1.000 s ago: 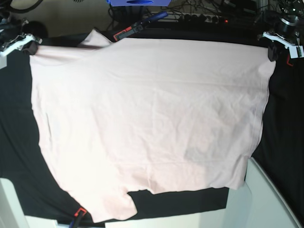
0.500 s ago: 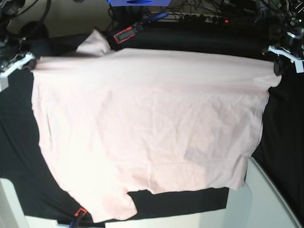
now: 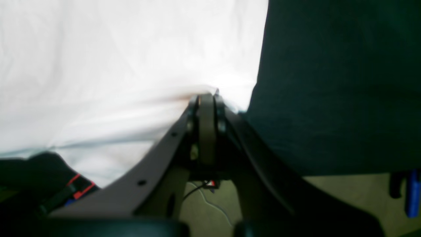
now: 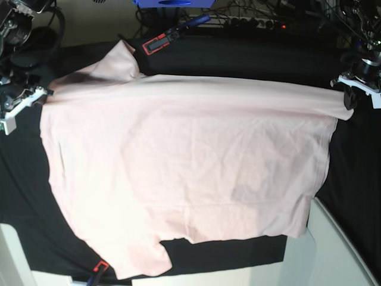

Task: Fold the T-shirt properly
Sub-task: 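Lift the collar edge with both grippers and pull it taut, then fold the collar edge over toward the hem with both grippers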

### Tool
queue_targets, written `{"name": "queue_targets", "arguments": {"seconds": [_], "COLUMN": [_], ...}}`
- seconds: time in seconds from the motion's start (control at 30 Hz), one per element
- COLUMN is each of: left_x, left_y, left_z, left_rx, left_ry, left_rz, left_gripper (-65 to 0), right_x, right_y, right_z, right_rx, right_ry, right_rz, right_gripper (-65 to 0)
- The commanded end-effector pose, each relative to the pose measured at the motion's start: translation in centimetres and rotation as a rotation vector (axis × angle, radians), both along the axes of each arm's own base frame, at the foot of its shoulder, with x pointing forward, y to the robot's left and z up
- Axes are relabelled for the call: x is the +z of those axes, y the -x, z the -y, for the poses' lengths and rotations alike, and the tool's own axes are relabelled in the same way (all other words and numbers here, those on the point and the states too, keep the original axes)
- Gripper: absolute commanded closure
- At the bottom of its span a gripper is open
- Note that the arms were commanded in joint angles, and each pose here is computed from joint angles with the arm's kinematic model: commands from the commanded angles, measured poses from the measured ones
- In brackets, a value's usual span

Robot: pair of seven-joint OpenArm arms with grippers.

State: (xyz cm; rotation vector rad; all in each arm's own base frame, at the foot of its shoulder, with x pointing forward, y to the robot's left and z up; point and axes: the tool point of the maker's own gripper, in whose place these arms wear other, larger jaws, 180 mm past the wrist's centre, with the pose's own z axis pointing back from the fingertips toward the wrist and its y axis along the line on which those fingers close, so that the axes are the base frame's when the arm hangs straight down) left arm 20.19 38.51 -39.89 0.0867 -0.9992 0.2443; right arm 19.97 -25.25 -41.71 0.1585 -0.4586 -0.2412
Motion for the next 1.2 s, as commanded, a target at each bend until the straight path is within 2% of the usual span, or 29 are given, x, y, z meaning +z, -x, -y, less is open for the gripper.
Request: {"name": "queue_targets", "arguments": {"seconds": [0.0, 0.2, 0.53, 0.67, 0.8, 0.87, 1.0, 1.03, 1.1, 1.17], "left_x": [1.7, 2.5, 0.4, 0.1, -0.2, -0.5, -0.5, -0.5, -0.4, -0.4], "left_y": [-0.7, -2.2, -4.7, -5.0, -4.6, -4.0, -3.9, -3.9, -3.9, -3.9], "left_z": [-1.4, -1.8, 0.8, 1.6, 1.6, 1.5, 1.4, 1.4, 1.4, 1.4], "left_rx": [0.03, 0.052, 0.02, 0.019, 0.019, 0.019, 0.019, 0.019, 0.018, 0.018], "left_ry": [-0.037, -0.047, -0.115, -0.107, -0.106, -0.109, -0.111, -0.111, -0.113, -0.113], "left_rz": [0.049, 0.081, 0.006, 0.007, -0.006, -0.02, -0.022, -0.022, -0.021, -0.021], "left_gripper": [0.0, 0.0, 0.0, 0.0, 0.0, 0.0, 0.0, 0.0, 0.0, 0.0], "right_x": [1.4, 2.2, 1.8, 1.8, 1.5, 1.6, 1.7, 2.0, 2.5, 2.5], "right_y": [-1.6, -3.7, -5.9, -5.5, -3.1, -1.8, 0.0, 0.1, 0.1, -0.1], "right_z": [0.9, 1.1, 2.3, 2.6, 3.0, 2.7, 0.1, -0.4, -1.4, -2.8], "right_rx": [-0.002, 0.018, 0.011, 0.014, 0.022, 0.039, 0.054, 0.057, 0.075, 0.111], "right_ry": [0.026, 0.03, 0.007, 0.02, 0.048, 0.066, -0.019, -0.032, -0.059, -0.092], "right_rz": [0.062, 0.092, 0.09, 0.081, 0.049, 0.04, 0.071, 0.083, 0.106, 0.112], "right_gripper": [0.0, 0.0, 0.0, -0.1, -1.0, -7.8, -36.0, -40.9, -45.7, -44.4]}}
